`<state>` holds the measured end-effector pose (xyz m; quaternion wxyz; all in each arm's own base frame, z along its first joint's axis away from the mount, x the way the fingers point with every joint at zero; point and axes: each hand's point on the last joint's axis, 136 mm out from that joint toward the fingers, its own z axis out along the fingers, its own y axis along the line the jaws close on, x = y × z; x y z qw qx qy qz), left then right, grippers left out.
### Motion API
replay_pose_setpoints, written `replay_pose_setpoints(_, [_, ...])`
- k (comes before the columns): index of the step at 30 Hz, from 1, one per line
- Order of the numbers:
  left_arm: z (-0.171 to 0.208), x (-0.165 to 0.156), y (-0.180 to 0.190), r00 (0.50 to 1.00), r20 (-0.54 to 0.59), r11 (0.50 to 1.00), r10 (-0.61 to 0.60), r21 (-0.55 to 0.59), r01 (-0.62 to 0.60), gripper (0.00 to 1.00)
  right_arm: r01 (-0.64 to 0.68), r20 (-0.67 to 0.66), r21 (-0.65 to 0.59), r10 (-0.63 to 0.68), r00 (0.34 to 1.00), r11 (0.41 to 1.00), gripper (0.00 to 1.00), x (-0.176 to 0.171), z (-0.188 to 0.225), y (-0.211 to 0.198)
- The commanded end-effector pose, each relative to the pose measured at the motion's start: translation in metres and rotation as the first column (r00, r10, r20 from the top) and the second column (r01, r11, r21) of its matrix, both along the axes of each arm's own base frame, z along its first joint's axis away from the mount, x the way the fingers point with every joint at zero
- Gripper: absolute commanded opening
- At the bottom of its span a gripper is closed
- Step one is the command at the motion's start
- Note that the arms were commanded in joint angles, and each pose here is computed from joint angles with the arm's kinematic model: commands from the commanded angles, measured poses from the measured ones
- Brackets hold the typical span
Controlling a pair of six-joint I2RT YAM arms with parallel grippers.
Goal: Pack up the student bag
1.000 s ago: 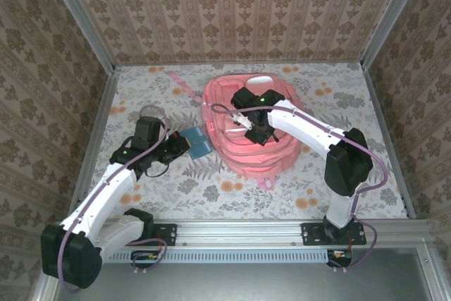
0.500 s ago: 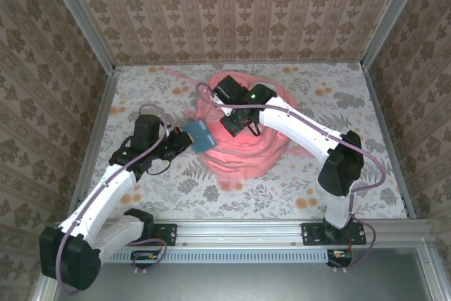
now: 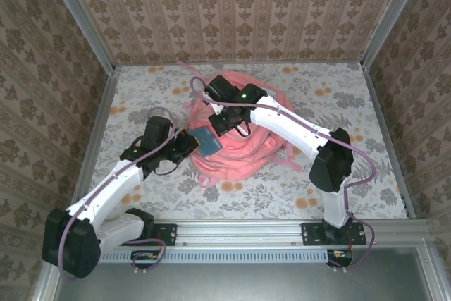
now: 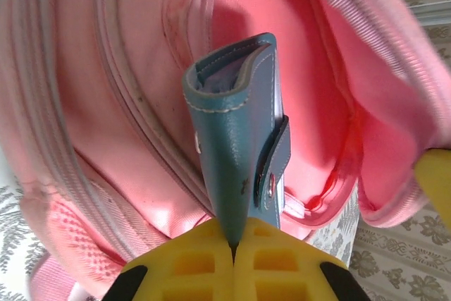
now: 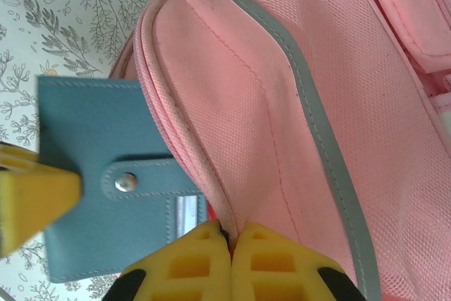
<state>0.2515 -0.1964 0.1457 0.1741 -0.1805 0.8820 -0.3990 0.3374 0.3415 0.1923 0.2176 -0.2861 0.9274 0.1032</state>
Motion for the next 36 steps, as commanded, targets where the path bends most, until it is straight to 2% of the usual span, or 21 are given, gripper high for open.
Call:
replay_pose_setpoints(1, [0.008,0.009,-0.016,1.0,0.027,0.998,0.014,-0.06,-0.012,0.0,-0.008,0.04,0.124,0.003,0.999,0.992,0.04,0.004,0.028,0.026])
replay_pose_setpoints(4, [0.013,0.018,-0.025,0.999,0.04,0.997,0.017,-0.071,-0.014,0.0,-0.005,0.029,0.132,0.001,1.0,0.991,0.04,0.003,0.027,0.026])
replay_pose_setpoints(7, [0.016,0.032,-0.027,0.996,0.052,0.995,0.074,-0.064,-0.07,0.0,0.007,0.024,0.134,-0.01,1.0,0.991,0.04,0.002,0.025,0.025])
replay_pose_setpoints(11, [0.014,0.052,-0.033,0.984,0.042,0.976,0.172,-0.14,-0.165,0.03,0.03,0.021,0.151,-0.033,0.999,0.988,0.03,0.001,0.026,0.022])
replay_pose_setpoints(13, [0.022,0.061,-0.038,0.98,0.063,0.967,0.189,-0.186,-0.175,0.12,0.044,0.017,0.158,-0.047,0.999,0.986,0.03,0.001,0.026,0.019])
replay_pose_setpoints(15, [0.03,0.064,-0.046,0.982,0.082,0.967,0.169,-0.205,-0.149,0.29,0.052,0.012,0.164,-0.054,0.998,0.985,0.03,0.0,0.026,0.016])
replay_pose_setpoints(17, [0.041,0.065,-0.053,0.985,0.107,0.966,0.139,-0.234,-0.111,0.41,0.057,0.006,0.173,-0.059,0.998,0.983,0.03,-0.002,0.026,0.014])
replay_pose_setpoints(19, [0.044,0.062,-0.052,0.985,0.109,0.965,0.131,-0.242,-0.101,0.49,0.067,-0.001,0.172,-0.068,0.998,0.983,0.03,-0.002,0.025,0.01])
replay_pose_setpoints(22, [0.037,0.049,-0.037,0.987,0.083,0.975,0.136,-0.189,-0.118,0.53,0.088,-0.006,0.175,-0.088,0.996,0.981,0.02,-0.001,0.023,0.004])
replay_pose_setpoints(30, [0.016,0.018,-0.01,0.993,0.018,0.987,0.12,-0.112,-0.117,0.47,0.114,-0.026,0.197,-0.111,0.993,0.974,0.02,-0.001,0.02,-0.003])
replay_pose_setpoints(33, [0.006,0.015,-0.009,0.994,-0.005,0.989,0.11,-0.095,-0.11,0.39,0.111,-0.028,0.207,-0.107,0.994,0.972,0.02,-0.001,0.022,-0.001])
replay_pose_setpoints(36, [0.004,0.018,-0.017,0.997,-0.006,0.991,0.078,-0.106,-0.079,0.27,0.11,-0.032,0.213,-0.105,0.994,0.971,0.01,-0.001,0.023,0.001])
